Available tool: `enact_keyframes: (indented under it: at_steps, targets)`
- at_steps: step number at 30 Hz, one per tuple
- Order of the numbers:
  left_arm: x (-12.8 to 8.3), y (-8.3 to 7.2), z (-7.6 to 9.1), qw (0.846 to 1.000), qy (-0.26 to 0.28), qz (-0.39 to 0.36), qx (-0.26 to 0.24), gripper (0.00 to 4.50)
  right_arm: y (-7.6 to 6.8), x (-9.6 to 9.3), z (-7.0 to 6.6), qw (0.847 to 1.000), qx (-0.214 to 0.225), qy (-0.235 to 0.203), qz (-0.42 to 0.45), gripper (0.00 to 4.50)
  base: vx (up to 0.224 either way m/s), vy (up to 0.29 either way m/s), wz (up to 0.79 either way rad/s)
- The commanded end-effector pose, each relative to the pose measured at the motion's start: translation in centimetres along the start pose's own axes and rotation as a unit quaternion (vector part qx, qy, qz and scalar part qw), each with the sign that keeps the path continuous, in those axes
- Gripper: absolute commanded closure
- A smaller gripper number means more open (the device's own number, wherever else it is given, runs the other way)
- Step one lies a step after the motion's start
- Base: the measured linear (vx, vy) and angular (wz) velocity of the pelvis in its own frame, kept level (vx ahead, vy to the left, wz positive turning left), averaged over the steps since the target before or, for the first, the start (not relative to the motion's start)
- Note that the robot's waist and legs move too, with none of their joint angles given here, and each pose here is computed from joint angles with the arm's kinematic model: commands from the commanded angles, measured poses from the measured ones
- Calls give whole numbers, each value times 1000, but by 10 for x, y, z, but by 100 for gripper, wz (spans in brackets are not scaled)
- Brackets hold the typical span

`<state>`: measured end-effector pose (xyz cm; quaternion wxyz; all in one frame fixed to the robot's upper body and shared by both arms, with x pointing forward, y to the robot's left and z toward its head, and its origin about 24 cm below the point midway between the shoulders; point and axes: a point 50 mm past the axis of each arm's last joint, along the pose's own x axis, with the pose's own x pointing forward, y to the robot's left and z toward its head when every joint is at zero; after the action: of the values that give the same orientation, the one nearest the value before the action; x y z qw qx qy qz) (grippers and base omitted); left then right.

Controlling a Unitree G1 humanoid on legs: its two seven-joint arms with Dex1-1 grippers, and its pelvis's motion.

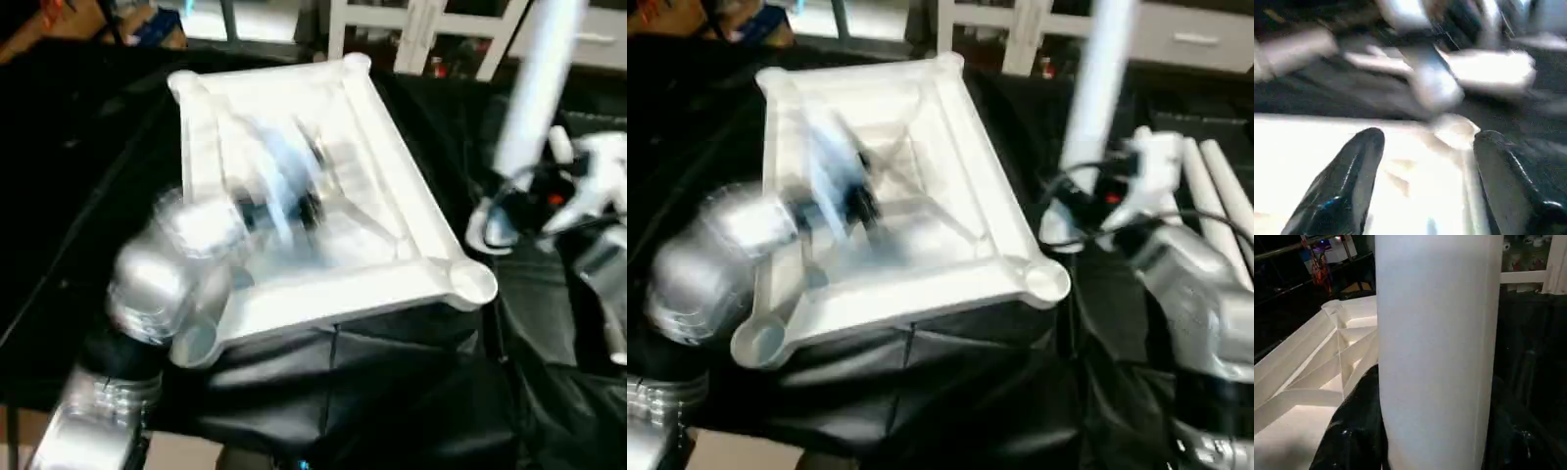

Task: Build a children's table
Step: Insert table leg to table base

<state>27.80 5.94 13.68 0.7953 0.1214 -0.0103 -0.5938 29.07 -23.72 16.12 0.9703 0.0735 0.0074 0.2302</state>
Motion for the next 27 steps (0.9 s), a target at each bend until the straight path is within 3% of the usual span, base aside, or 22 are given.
enact_keyframes:
  at_steps: [1,3,6,11,15,22,27]
  targets:
    - [2,-9,3,999,9,-10,42,83,2,-6,5,1000,-13,-18,-2,263,0,0,0]
    - [3,-16,-9,998,35,-23,47,74,5,-8,4,1000,-20,-19,0,263,0,0,0]
    - [4,-13,-25,995,76,8,61,72,14,-8,4,999,-32,-21,20,263,0,0,0]
    - [2,2,-35,988,102,79,87,72,29,-8,3,997,-49,-21,57,263,0,0,0]
    - [1,17,-38,980,103,141,90,72,39,-10,4,995,-36,-45,87,263,0,0,0]
    - [-2,15,-52,979,134,134,82,72,40,-11,2,995,-35,-49,85,264,0,0,0]
    - [-8,10,-73,976,173,114,73,136,41,-12,1,995,-37,-50,84,264,0,0,0]
